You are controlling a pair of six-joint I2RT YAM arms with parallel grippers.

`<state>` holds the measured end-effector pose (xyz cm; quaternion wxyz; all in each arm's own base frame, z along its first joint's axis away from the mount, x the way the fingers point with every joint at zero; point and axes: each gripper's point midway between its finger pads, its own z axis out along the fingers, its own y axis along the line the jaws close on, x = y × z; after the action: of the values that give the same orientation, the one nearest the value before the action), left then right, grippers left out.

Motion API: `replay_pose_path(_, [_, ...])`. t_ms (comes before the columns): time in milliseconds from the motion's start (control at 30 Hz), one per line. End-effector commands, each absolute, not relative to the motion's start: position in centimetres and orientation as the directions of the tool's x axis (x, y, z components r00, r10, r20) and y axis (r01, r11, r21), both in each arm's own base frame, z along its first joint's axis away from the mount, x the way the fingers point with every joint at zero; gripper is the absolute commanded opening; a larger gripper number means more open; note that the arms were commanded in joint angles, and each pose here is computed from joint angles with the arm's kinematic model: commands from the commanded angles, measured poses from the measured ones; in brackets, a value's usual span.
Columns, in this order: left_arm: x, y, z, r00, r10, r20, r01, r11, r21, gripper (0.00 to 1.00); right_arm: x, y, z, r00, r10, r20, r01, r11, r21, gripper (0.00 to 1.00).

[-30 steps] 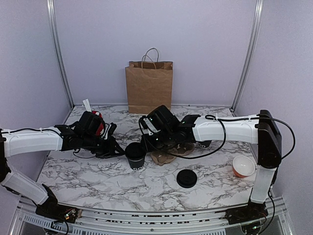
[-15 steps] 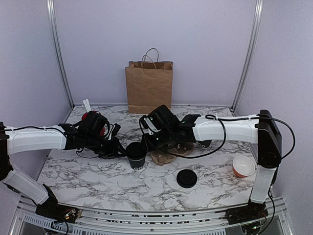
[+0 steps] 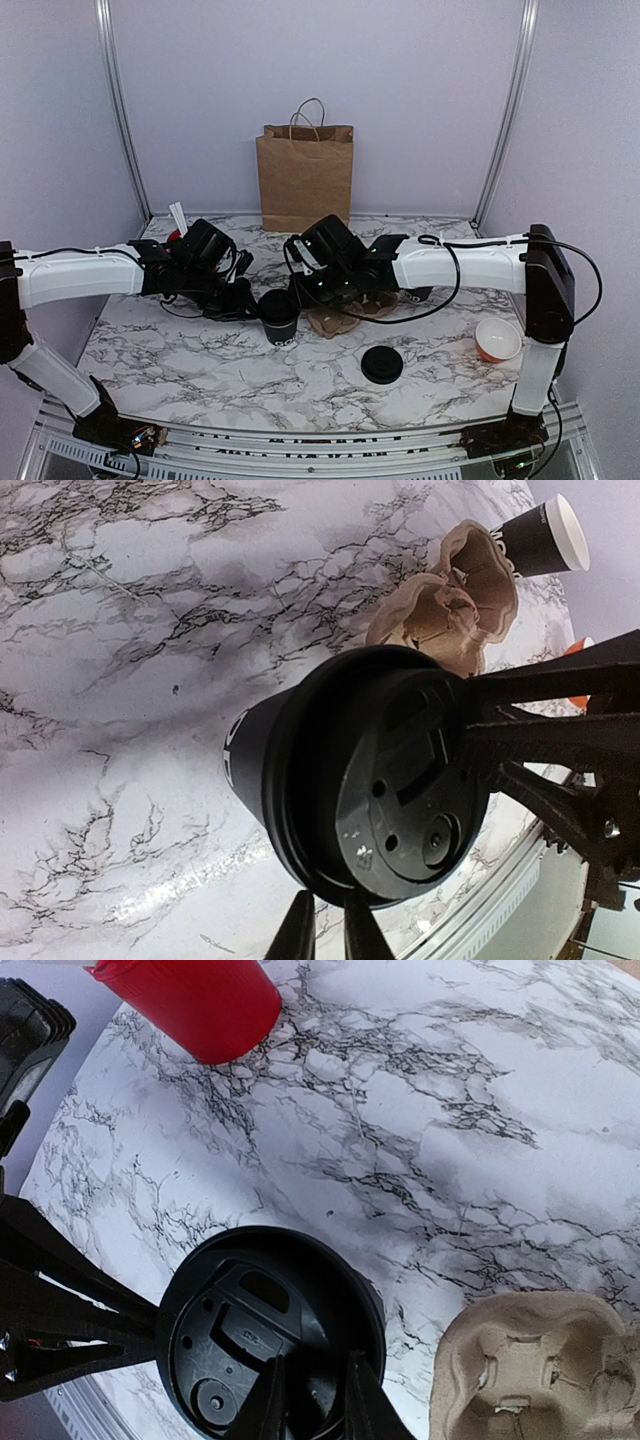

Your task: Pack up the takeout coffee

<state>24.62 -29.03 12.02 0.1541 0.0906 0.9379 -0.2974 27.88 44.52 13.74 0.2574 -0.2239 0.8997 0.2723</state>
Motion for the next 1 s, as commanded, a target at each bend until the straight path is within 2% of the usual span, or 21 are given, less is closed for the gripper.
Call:
replay_pose_path(0, [23.0, -26.8, 7.6, -0.956, 0.155, -0.248, 0.242, 0.896, -0.372, 0.1, 25.5, 44.5, 9.2, -0.795, -0.34, -0.503, -0.546, 0.762, 0.348, 0.2])
replay_pose_path(367, [22.4, -26.5, 4.4, -0.964, 0.166, -0.209, 0.22, 0.938, -0.268, 0.09, 24.6, 43.5, 7.2, -0.802, -0.349, -0.484, -0.539, 0.774, 0.334, 0.19])
replay_pose_path(733, [24.0, -28.3, 10.2, -0.932, 0.154, -0.329, 0.269, 0.901, -0.339, 0.1, 26.2, 44.7, 12.0, -0.775, -0.296, -0.558, -0.551, 0.75, 0.366, 0.21])
replay_pose_path(967, [24.4, -27.8, 12.5, -0.912, 0.149, -0.383, 0.286, 0.899, -0.332, 0.1, 27.8, 45.1, 15.3, -0.751, -0.258, -0.608, -0.555, 0.745, 0.37, 0.26])
